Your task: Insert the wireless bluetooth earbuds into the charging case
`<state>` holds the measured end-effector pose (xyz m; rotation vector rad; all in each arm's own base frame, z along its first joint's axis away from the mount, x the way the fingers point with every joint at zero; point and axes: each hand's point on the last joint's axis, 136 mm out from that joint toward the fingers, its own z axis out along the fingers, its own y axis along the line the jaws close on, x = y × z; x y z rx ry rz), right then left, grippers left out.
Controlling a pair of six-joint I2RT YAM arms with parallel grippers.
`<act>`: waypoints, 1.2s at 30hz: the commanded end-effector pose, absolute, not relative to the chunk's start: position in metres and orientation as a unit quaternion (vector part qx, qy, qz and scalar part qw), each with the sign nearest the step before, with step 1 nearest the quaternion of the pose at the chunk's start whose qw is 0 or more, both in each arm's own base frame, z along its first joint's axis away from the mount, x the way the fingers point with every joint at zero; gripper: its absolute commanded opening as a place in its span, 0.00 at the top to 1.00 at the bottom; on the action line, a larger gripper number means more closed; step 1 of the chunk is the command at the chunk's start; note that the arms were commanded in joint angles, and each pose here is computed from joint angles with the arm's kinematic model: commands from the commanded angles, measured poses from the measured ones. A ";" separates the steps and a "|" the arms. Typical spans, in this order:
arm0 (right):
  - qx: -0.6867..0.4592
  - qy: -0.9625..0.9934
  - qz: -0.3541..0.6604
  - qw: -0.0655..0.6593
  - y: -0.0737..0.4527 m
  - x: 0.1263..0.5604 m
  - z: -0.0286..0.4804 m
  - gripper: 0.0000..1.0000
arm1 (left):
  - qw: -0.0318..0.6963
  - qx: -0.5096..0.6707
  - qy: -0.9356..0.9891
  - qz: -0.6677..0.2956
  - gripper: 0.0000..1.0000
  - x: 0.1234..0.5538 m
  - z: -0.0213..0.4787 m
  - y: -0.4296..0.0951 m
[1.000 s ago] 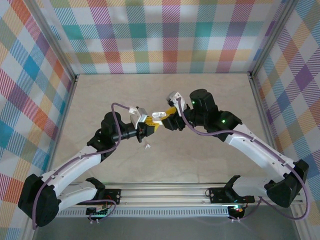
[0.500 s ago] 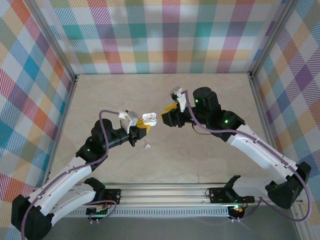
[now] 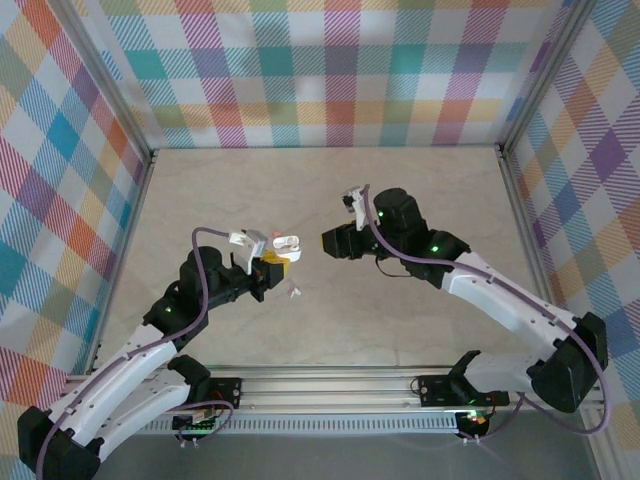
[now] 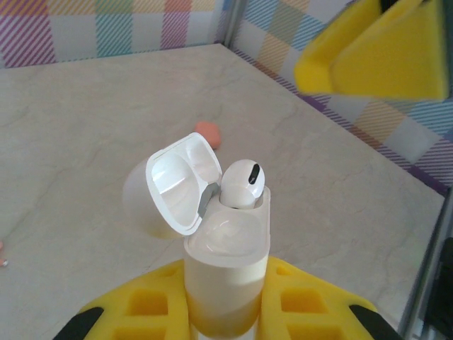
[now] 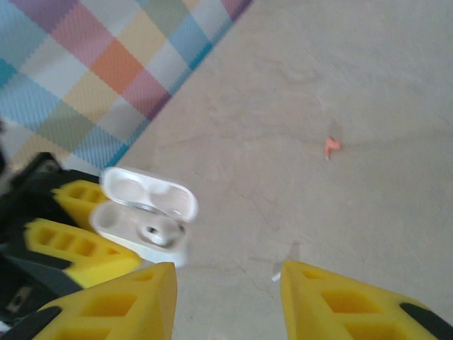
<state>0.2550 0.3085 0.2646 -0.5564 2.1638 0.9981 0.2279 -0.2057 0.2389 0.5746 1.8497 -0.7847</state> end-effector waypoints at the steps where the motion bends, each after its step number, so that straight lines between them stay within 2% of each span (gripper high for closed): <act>1: -0.156 0.864 0.371 0.302 0.305 0.263 0.222 0.57 | 0.507 0.215 0.778 -0.303 1.00 0.233 0.231 -0.197; 5: -0.119 0.893 0.347 0.261 0.300 0.262 0.197 0.58 | 0.524 0.189 0.774 -0.301 1.00 0.241 0.234 -0.193; 10: -0.095 0.914 0.344 0.192 0.296 0.240 0.153 0.61 | 0.525 0.193 0.775 -0.294 1.00 0.239 0.239 -0.191; 18: -0.170 0.914 0.333 0.156 0.342 0.214 0.108 0.60 | 0.548 0.187 0.770 -0.268 1.00 0.235 0.247 -0.176; 27: -0.162 0.924 0.334 0.092 0.396 0.222 0.061 0.80 | 0.530 0.182 0.787 -0.259 1.00 0.219 0.233 -0.164; 36: -0.175 0.934 0.299 0.092 0.398 0.232 0.048 0.85 | 0.548 0.151 0.780 -0.261 1.00 0.215 0.224 -0.152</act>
